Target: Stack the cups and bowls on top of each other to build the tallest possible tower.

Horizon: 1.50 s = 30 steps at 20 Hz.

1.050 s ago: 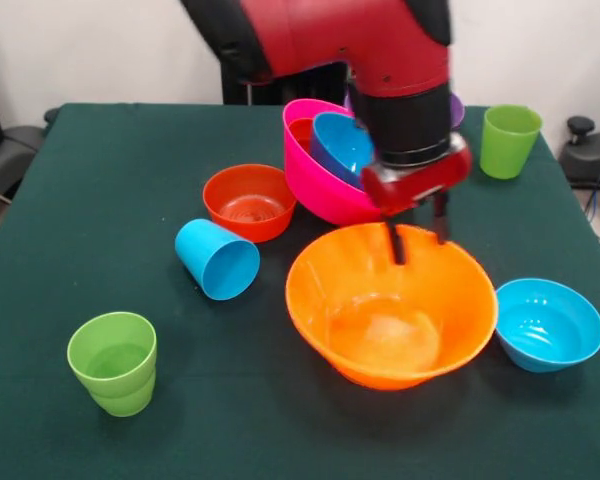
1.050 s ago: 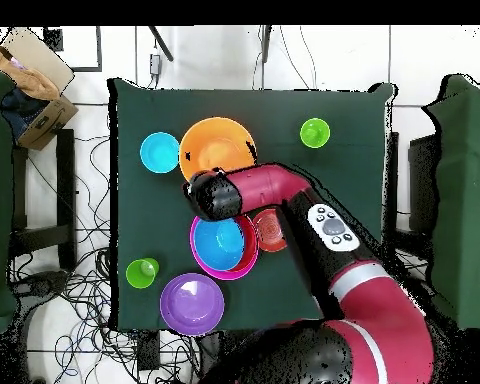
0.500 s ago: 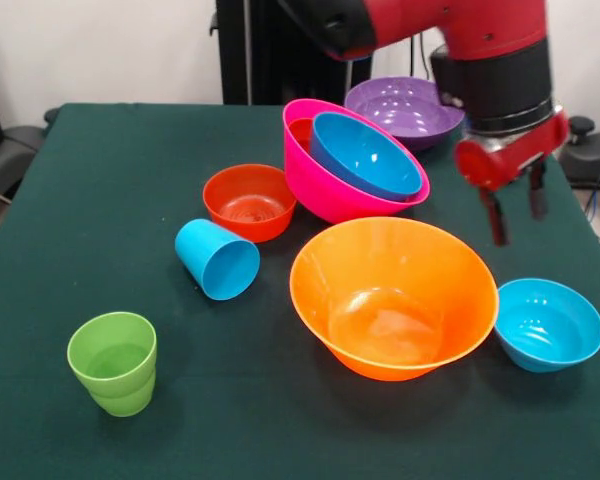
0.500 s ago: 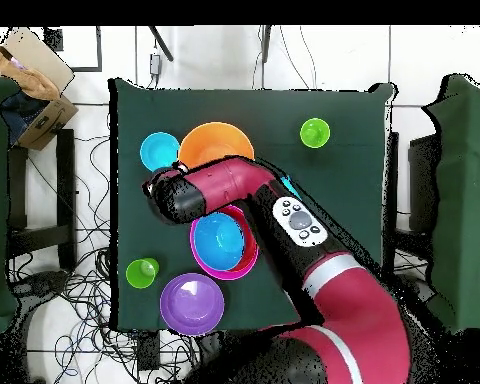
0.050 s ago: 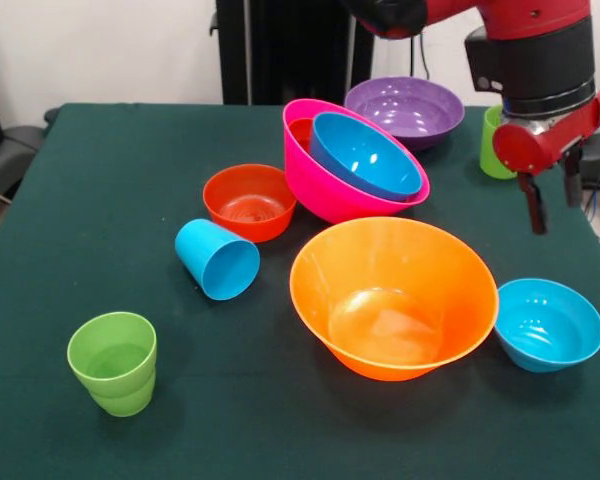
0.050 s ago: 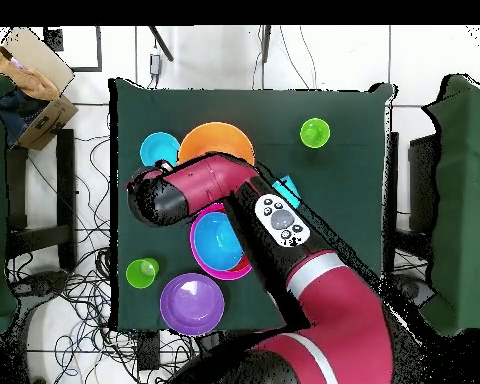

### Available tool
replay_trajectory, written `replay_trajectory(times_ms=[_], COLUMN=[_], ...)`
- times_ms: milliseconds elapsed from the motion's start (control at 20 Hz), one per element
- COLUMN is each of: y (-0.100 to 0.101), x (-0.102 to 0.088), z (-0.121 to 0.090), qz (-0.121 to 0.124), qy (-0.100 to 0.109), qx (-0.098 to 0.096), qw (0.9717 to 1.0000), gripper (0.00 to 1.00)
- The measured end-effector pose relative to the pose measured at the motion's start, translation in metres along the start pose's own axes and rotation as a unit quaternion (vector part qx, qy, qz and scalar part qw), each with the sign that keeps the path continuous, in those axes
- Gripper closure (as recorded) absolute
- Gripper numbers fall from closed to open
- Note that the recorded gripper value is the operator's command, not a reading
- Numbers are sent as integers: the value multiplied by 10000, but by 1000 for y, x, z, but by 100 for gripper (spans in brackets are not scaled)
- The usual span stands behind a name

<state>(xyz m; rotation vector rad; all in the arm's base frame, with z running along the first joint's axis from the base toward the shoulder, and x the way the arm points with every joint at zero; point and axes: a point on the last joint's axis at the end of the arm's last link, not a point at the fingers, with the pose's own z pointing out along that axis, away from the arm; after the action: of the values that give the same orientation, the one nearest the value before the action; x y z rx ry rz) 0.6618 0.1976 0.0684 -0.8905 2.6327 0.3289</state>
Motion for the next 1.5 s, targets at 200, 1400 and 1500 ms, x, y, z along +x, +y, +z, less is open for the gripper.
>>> replay_trajectory(times_ms=[200, 1400, 1500], y=[5, 1, -35], x=[-2, 56, 60], z=[3, 32, 22], qz=[-355, -2236, -1619], qy=[-210, -320, -374], qx=[237, 1498, 1453], qw=[9989, 9626, 9753], gripper=[0, 0, 0])
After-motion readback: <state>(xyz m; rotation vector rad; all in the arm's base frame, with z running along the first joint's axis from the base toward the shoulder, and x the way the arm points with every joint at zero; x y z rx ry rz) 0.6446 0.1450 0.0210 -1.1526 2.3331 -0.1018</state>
